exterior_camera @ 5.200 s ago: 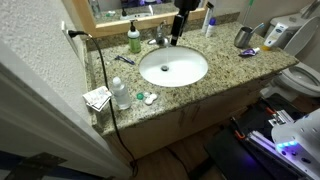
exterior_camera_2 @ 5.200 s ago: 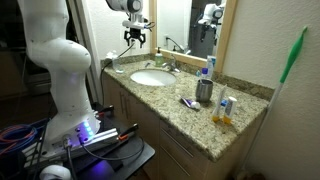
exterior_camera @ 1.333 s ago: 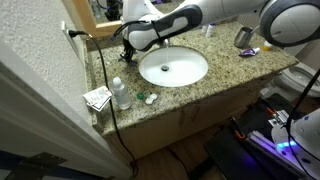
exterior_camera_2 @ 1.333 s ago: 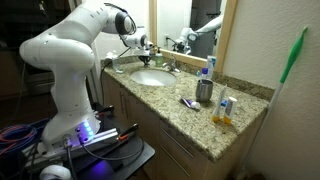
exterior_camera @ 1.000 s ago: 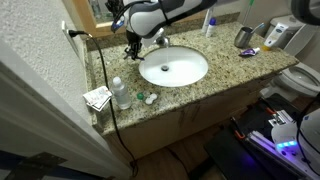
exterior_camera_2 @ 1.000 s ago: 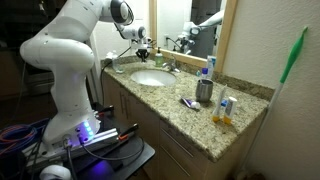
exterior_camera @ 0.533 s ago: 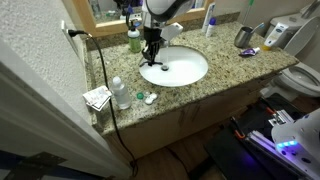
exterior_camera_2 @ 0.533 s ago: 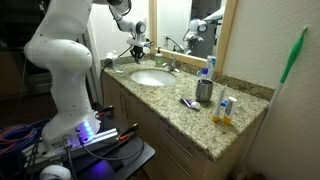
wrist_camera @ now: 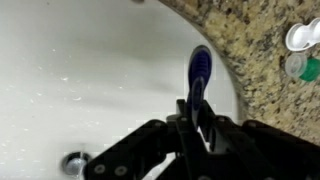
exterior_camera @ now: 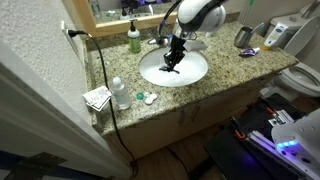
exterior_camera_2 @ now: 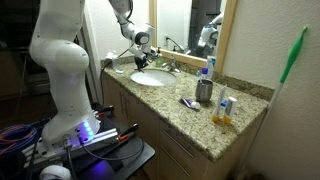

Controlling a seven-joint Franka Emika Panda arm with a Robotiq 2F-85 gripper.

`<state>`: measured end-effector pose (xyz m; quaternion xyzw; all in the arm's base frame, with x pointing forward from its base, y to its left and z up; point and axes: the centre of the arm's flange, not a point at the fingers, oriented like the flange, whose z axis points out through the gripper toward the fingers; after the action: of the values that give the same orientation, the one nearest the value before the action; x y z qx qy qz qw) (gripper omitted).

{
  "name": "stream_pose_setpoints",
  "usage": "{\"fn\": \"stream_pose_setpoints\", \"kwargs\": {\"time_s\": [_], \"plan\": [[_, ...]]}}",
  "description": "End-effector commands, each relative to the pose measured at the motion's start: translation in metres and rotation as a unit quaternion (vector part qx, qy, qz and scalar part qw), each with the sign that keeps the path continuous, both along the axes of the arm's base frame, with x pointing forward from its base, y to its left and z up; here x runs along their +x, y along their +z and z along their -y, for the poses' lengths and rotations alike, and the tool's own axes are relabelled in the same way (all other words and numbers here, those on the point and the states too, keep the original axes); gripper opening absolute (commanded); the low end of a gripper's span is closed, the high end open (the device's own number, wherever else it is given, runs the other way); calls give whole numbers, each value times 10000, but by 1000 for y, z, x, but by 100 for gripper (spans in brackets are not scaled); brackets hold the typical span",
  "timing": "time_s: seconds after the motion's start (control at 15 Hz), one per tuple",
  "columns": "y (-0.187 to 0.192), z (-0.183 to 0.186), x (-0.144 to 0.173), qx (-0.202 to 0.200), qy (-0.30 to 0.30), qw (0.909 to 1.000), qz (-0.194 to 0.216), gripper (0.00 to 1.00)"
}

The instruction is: Put the shaving stick on the right side of the sink

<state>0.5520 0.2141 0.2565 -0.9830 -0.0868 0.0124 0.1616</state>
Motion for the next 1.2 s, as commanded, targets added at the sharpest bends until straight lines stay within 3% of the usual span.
{"fn": "stream_pose_setpoints", "kwargs": {"time_s": [0.0, 0.33, 0.4, 0.53, 0.6, 0.67, 0.8, 1.07, 1.13], "plan": [[-16, 58, -66, 80, -915, 9945, 501, 4], [-31, 95, -102, -202, -2021, 9742, 982, 4], [-35, 83, -71, -174, -1758, 9806, 848, 15], [-37, 91, -85, -245, -1909, 9770, 912, 15], [-36, 92, -87, -250, -1928, 9766, 916, 4], [-35, 92, -86, -235, -1907, 9771, 917, 4], [-36, 87, -82, 86, -2156, 9700, 1120, 4], [-25, 75, -76, 252, -2650, 9543, 1358, 4], [31, 87, -33, 299, -2711, 9524, 1363, 4]]}}
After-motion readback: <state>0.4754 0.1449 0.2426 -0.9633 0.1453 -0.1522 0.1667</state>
